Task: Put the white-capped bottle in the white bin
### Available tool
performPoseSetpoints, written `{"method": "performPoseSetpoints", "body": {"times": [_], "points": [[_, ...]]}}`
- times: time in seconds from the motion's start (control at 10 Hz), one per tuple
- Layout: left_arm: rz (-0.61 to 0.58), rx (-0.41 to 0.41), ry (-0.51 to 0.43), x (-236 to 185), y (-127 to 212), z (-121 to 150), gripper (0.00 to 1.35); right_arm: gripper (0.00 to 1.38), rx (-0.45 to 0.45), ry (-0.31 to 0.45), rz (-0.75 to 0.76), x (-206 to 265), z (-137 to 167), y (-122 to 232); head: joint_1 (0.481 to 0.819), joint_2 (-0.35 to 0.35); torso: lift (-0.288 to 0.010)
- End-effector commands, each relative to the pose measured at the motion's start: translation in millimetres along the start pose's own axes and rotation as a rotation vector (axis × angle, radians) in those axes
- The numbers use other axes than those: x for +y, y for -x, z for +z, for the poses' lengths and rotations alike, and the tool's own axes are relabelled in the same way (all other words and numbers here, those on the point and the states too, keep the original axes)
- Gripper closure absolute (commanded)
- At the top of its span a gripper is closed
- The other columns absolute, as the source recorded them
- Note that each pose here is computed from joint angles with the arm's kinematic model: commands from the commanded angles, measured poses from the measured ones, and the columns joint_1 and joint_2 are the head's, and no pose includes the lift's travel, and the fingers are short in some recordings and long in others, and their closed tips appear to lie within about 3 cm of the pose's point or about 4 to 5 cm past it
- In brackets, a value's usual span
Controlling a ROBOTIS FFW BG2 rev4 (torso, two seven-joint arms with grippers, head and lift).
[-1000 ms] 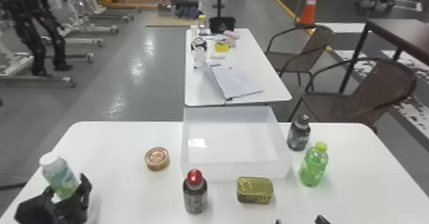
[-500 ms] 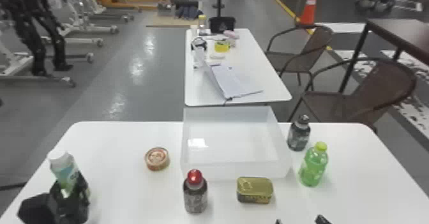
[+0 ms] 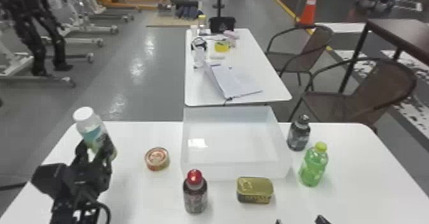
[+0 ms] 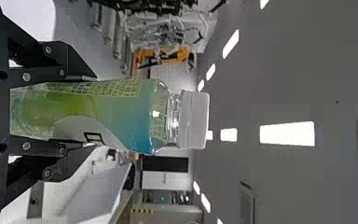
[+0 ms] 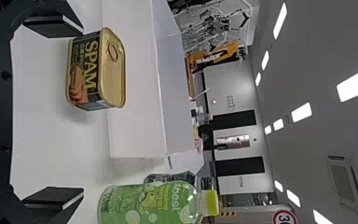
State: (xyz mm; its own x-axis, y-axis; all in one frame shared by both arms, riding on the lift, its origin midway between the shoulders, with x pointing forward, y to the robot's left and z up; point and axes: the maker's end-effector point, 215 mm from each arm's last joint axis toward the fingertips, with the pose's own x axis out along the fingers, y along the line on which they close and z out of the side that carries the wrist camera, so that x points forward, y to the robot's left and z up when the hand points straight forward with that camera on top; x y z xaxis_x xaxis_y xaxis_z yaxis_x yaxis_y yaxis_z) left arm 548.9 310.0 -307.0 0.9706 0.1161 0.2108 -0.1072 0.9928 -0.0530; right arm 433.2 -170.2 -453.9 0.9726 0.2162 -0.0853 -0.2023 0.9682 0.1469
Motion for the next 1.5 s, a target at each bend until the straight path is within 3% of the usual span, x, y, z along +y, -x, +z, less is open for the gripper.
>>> {"method": "performPoseSetpoints", "body": {"times": [0.0,0.3,0.5,0.7,0.8,0.9,1.1,1.2,1.4], "points": [[-0.114,-0.034,0.046,-53.2,-21.0,29.6,1.12,0.1,0.0,0.0,0.0,0.0,0.0,0.0,0.549,0.0,-0.1],[-0.475,0.021,0.062,-172.3,-44.1,45.3,1.12,0.1,-0.003,-0.004,0.007,3.6,0.8,-3.5,0.549,0.0,-0.1],[-0.688,0.129,-0.097,-227.3,-42.5,25.0,1.12,0.1,-0.003,-0.007,0.011,5.6,0.3,-5.5,0.549,0.0,-0.1],[-0.859,0.287,-0.339,-258.0,-27.9,-25.7,1.12,0.1,-0.005,-0.006,0.017,8.4,1.1,-8.3,0.549,0.0,-0.1],[-0.904,0.311,-0.547,-261.6,-27.1,-44.6,1.12,0.1,-0.007,-0.005,0.023,9.8,2.1,-10.4,0.549,0.0,-0.1],[-0.943,0.275,-0.765,-266.2,-34.0,-45.8,1.12,0.1,-0.007,-0.005,0.029,11.6,2.3,-11.9,0.549,0.0,-0.1],[-0.971,0.153,-1.124,-290.2,-50.2,-22.7,1.12,0.1,-0.006,-0.007,0.036,14.4,1.5,-14.2,0.549,0.0,-0.1],[-1.003,0.108,-1.228,-303.5,-46.3,-21.7,1.12,0.1,-0.007,-0.007,0.041,16.2,1.8,-15.8,0.549,0.0,-0.1],[-1.124,0.064,-1.33,-341.5,-11.7,-40.5,1.11,0.1,-0.009,-0.008,0.04,15.9,2.6,-16.9,0.549,0.0,-0.1]]}}
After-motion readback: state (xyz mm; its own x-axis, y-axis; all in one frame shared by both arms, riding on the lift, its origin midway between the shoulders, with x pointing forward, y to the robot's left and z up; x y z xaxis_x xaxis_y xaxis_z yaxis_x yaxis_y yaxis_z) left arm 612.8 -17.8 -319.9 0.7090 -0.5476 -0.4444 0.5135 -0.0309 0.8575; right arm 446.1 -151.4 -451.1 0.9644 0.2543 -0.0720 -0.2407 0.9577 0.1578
